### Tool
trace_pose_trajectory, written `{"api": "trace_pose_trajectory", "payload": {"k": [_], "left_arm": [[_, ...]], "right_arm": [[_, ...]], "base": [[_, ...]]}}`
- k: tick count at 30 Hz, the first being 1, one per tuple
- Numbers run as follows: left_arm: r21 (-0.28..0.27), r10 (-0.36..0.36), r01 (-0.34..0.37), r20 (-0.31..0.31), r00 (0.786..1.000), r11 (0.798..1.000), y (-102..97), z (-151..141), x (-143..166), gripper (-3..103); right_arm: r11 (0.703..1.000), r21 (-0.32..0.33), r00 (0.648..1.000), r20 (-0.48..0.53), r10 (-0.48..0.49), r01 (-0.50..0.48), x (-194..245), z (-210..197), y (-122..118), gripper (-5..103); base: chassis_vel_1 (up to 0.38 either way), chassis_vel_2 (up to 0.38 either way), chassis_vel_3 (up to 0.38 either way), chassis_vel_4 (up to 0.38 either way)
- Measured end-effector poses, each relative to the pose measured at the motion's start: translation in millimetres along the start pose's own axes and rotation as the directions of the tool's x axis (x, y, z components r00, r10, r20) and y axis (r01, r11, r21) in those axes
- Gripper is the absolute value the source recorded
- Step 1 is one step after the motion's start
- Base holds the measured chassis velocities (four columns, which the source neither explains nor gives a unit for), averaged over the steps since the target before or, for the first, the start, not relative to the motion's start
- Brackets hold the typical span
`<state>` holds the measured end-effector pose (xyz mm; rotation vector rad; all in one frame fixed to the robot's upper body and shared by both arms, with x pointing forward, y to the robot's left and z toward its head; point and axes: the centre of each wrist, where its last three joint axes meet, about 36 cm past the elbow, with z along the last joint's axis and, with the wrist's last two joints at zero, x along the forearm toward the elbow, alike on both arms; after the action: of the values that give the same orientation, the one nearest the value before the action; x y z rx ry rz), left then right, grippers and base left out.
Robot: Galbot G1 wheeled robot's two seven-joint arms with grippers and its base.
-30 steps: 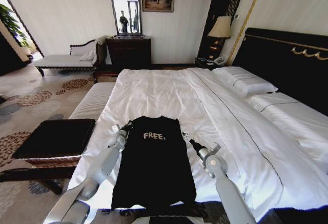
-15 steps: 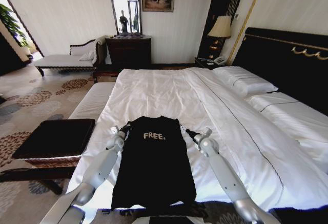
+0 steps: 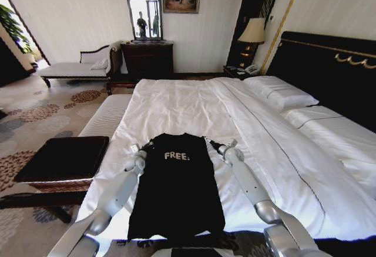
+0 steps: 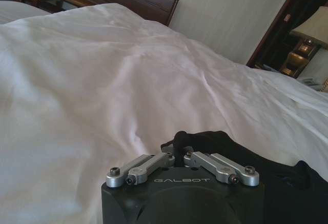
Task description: Fold the clothes on the bed and place them into the basket.
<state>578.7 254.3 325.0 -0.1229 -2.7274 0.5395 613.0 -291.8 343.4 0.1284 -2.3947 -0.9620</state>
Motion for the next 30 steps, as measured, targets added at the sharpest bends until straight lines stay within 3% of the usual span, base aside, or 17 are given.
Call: {"api": "trace_pose_trajectory", "payload": {"k": [12,15,16,19,21,22,24,28,30], "left_arm": [[-0.004,-0.005,0.005,-0.013,1.0,1.0,2.0,0.1,-2.7,2],[0.002,-0.004,0.004,-0.013,1.0,1.0,1.2,-1.7,-3.3,2],[0.002,-0.004,0.004,-0.013,1.0,1.0,1.2,-1.7,-3.3,2],[0.004,-0.005,0.005,-0.016,1.0,1.0,1.7,-1.8,-2.4,2],[0.005,-0.006,0.006,-0.017,1.0,1.0,2.1,-1.1,-2.0,2],[0.006,-0.008,0.008,-0.016,1.0,1.0,1.9,-1.0,-1.5,2],[0.007,-0.008,0.008,-0.015,1.0,1.0,1.3,-1.3,-1.1,2],[0.006,-0.008,0.008,-0.014,1.0,1.0,1.9,-3.1,0.0,2],[0.006,-0.008,0.008,-0.013,1.0,1.0,2.2,-3.6,0.3,2]], "right_arm": [[1.0,-0.016,1.0,-0.03,0.009,-0.009,-23.2,0.9,8.5,103],[1.0,-0.008,0.999,-0.036,0.014,-0.015,-27.4,0.6,9.5,90],[1.0,-0.008,0.999,-0.036,0.014,-0.015,-27.4,0.6,9.5,90],[1.0,-0.006,0.999,-0.038,0.014,-0.014,-29.0,1.9,12.4,74],[1.0,-0.006,0.999,-0.039,0.013,-0.014,-29.5,2.6,13.6,74],[1.0,-0.006,0.999,-0.039,0.013,-0.013,-29.8,2.5,14.6,63],[1.0,-0.004,0.999,-0.038,0.012,-0.013,-30.0,1.9,15.3,63],[1.0,0.0,0.999,-0.037,0.011,-0.011,-29.7,1.2,17.1,41],[1.0,0.002,0.999,-0.036,0.009,-0.009,-29.3,1.3,17.9,36]], "base": [[0.0,0.0,0.0,0.0],[0.0,0.0,0.0,0.0],[0.0,0.0,0.0,0.0],[0.0,0.0,0.0,0.0],[0.0,0.0,0.0,0.0],[0.0,0.0,0.0,0.0],[0.0,0.0,0.0,0.0],[0.0,0.0,0.0,0.0],[0.0,0.0,0.0,0.0]]}}
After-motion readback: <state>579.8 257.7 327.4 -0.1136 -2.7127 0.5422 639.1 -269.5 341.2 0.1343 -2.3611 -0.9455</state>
